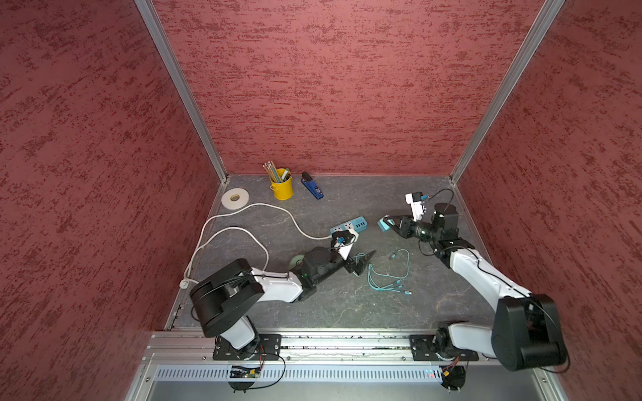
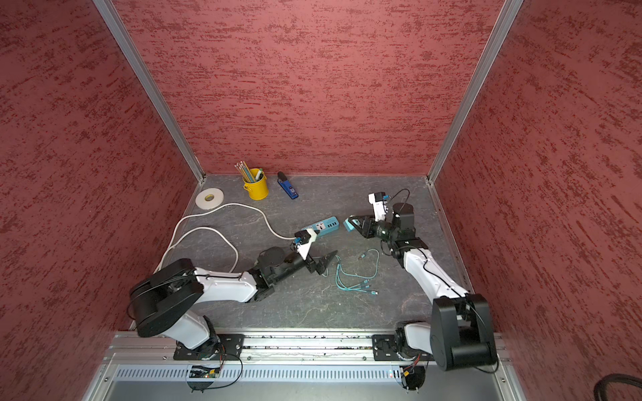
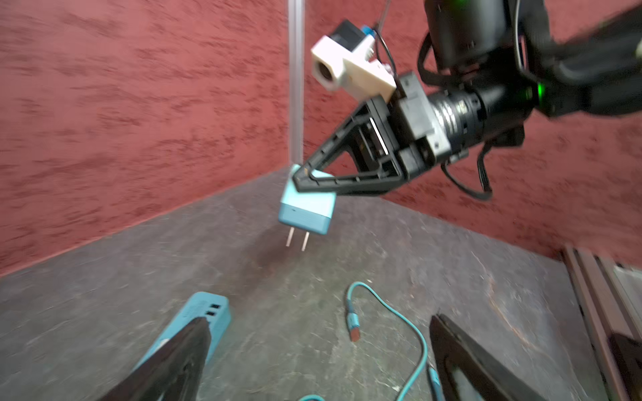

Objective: Charge the cordless meat grinders
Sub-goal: Insert the plug into the socket.

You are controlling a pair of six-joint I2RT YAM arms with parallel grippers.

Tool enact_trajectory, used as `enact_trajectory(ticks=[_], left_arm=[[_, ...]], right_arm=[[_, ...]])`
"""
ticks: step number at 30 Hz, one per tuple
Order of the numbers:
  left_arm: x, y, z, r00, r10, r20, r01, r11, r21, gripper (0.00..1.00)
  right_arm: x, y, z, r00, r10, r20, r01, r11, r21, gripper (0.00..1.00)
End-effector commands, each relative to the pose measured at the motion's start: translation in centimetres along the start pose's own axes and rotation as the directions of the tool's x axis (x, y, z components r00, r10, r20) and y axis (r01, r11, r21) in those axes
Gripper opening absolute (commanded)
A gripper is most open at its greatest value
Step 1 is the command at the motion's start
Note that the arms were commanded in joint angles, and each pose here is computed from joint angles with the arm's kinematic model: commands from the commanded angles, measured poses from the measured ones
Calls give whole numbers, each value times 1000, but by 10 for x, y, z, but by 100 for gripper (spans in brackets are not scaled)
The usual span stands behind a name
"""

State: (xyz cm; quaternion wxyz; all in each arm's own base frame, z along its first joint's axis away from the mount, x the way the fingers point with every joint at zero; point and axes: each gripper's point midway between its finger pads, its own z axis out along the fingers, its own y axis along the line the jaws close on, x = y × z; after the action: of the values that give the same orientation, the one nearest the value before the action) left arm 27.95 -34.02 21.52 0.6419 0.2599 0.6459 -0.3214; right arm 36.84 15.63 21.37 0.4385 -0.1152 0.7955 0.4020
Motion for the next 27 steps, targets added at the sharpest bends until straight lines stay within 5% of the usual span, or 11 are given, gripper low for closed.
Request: enact_trajectory(ticks=[1, 8, 16, 21, 27], left_arm=[[-31, 55, -19, 992, -100, 79, 116, 968, -221, 100], [-52, 119, -62, 974, -185, 128, 221, 889, -402, 100], [-52, 144, -93, 971, -191, 146, 237, 854, -464, 100], [-46, 152, -101, 967, -206, 148, 253, 839, -482, 100], [-42, 158, -104, 967, -210, 143, 254, 833, -492, 100]], right_arm=[[-38, 2, 23, 931, -360, 66, 357, 933, 45, 0], [-8, 5, 81, 649, -759, 52, 752, 629, -199, 0], [15, -14, 130, 393, -920, 11, 847, 357, -395, 0], [32, -28, 150, 294, -956, -20, 843, 269, -465, 0], [46, -20, 159, 279, -960, 36, 822, 219, -526, 0]])
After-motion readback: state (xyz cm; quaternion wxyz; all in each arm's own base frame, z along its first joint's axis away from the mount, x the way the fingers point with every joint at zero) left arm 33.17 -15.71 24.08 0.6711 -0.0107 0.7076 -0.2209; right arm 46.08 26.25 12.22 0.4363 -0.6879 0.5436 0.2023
